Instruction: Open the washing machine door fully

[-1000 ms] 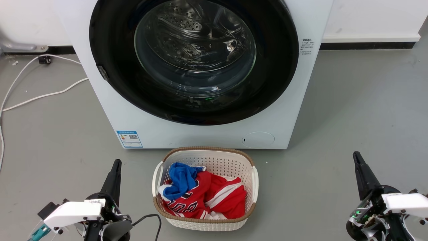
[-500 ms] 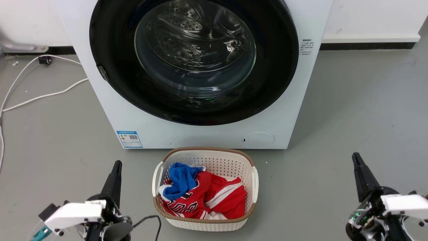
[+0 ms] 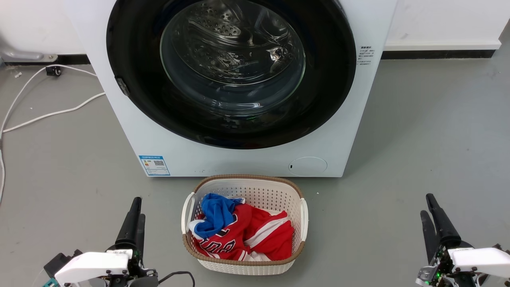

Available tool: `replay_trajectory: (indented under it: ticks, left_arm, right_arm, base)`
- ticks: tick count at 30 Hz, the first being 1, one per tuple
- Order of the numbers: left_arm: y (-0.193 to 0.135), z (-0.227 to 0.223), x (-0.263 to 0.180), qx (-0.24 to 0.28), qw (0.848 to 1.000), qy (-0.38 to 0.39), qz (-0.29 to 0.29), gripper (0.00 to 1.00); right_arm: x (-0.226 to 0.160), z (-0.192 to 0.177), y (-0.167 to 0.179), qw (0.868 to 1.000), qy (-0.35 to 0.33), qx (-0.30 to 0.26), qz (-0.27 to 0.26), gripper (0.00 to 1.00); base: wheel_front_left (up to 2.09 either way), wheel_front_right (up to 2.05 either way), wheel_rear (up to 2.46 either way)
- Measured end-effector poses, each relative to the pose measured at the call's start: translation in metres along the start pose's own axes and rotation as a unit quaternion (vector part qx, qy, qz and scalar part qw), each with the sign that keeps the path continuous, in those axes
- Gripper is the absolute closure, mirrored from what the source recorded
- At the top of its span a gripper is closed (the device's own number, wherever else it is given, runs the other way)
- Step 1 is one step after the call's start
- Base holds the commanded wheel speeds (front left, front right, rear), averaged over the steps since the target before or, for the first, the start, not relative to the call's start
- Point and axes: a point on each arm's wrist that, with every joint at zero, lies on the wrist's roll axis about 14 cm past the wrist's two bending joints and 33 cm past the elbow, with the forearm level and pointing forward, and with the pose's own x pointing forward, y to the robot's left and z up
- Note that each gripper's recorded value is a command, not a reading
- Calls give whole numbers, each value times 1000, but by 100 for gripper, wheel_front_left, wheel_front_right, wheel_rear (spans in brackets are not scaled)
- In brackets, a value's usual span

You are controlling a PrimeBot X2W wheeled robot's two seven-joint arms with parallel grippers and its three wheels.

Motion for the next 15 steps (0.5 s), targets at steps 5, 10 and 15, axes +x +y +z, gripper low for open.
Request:
replay_trajectory:
  ticks: [5, 10, 15]
  left_arm:
    - [-7, 2, 1, 55, 998, -6, -2, 0]
    - [-11, 1, 1, 114, 993, -10, 3, 0]
    - [-15, -3, 0, 169, 985, -10, 4, 0]
  right_arm:
    - [1, 3, 12, 998, -7, -64, 17, 0]
    - [1, 3, 23, 992, -12, -124, 33, 0]
    - [-2, 1, 28, 981, -13, -188, 43, 0]
  base:
    - [0, 0, 0]
    - [0, 0, 0]
    - [0, 0, 0]
